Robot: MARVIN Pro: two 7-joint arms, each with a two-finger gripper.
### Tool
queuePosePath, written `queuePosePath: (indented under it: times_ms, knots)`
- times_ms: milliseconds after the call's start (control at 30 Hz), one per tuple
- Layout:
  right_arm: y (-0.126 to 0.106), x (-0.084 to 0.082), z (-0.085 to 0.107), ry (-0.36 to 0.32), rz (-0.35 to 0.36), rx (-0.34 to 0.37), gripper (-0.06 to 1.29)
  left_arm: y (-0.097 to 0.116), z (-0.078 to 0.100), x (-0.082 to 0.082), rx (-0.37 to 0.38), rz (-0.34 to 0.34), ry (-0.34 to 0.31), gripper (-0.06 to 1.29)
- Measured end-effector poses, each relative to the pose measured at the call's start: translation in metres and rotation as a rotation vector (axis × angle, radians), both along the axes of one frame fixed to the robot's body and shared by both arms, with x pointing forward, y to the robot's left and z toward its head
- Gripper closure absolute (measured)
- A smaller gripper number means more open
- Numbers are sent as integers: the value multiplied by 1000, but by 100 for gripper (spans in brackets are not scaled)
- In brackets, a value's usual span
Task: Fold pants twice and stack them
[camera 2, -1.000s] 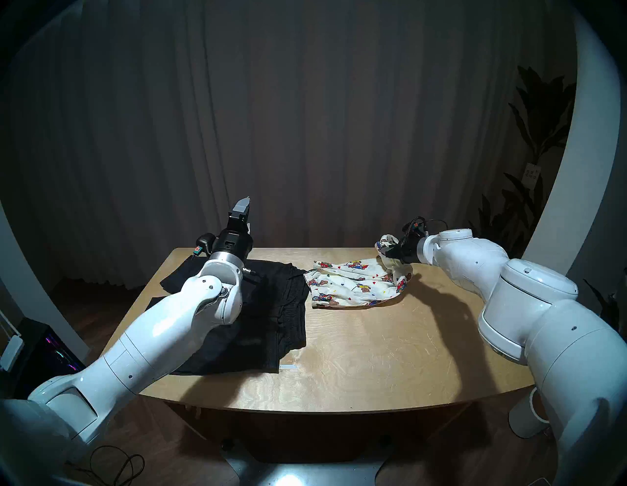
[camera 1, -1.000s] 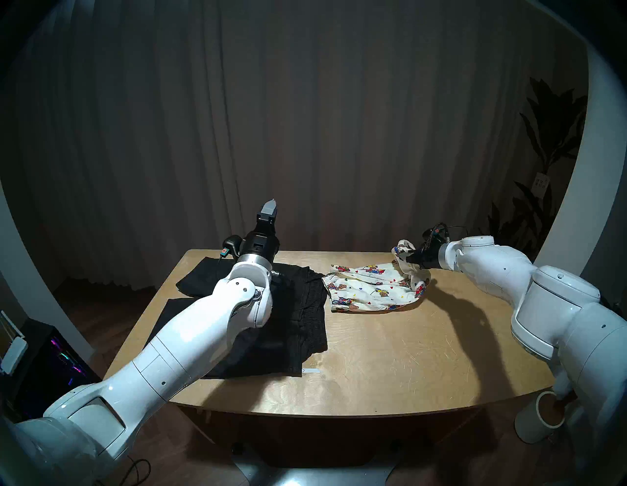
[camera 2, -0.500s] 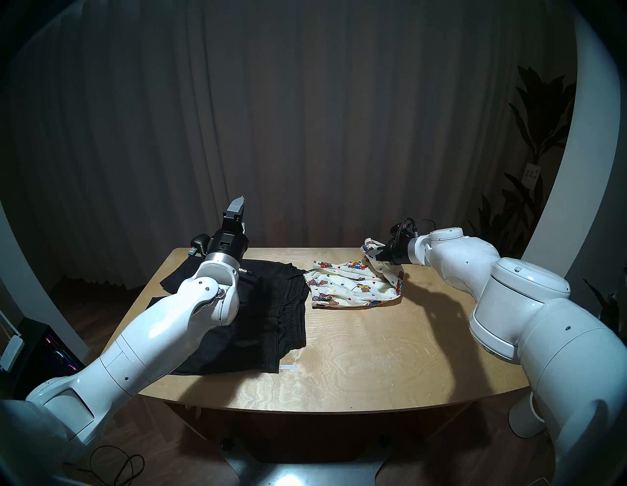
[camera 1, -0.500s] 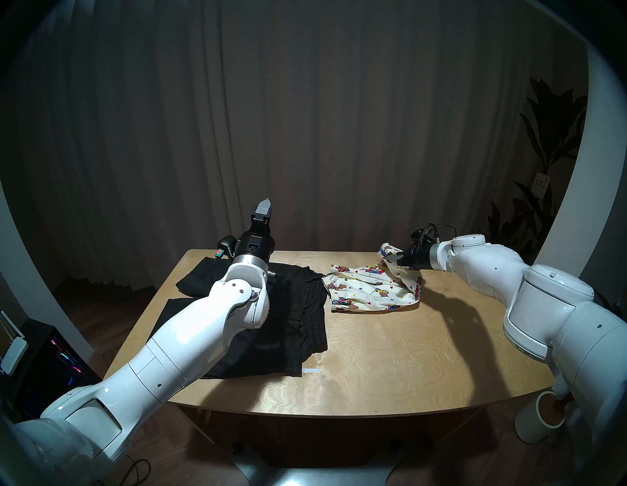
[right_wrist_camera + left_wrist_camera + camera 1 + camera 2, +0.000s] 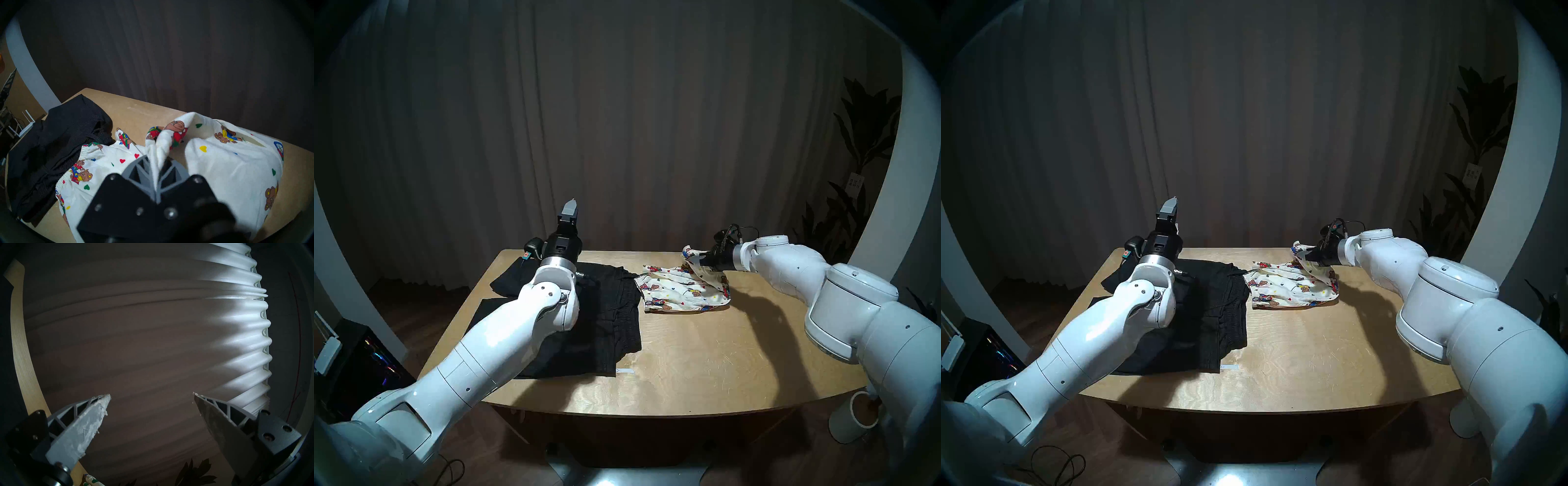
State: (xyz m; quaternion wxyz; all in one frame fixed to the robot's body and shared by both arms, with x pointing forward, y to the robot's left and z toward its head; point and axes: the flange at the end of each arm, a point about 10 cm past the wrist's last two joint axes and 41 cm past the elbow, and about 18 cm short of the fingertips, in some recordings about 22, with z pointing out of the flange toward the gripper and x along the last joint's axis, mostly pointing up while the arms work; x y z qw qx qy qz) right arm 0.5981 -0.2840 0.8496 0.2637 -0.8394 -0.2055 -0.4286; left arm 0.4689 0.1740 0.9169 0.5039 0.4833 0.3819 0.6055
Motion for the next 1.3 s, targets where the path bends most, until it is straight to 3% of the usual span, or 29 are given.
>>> queuePosePath:
  times_ms: [667, 1300]
  knots:
    - [34, -1, 3, 2, 113, 41, 126, 17, -1, -9, -11, 33, -6, -2]
    - [61, -5, 4, -2, 209, 98, 126, 19, -1, -9, -27, 6, -15, -2]
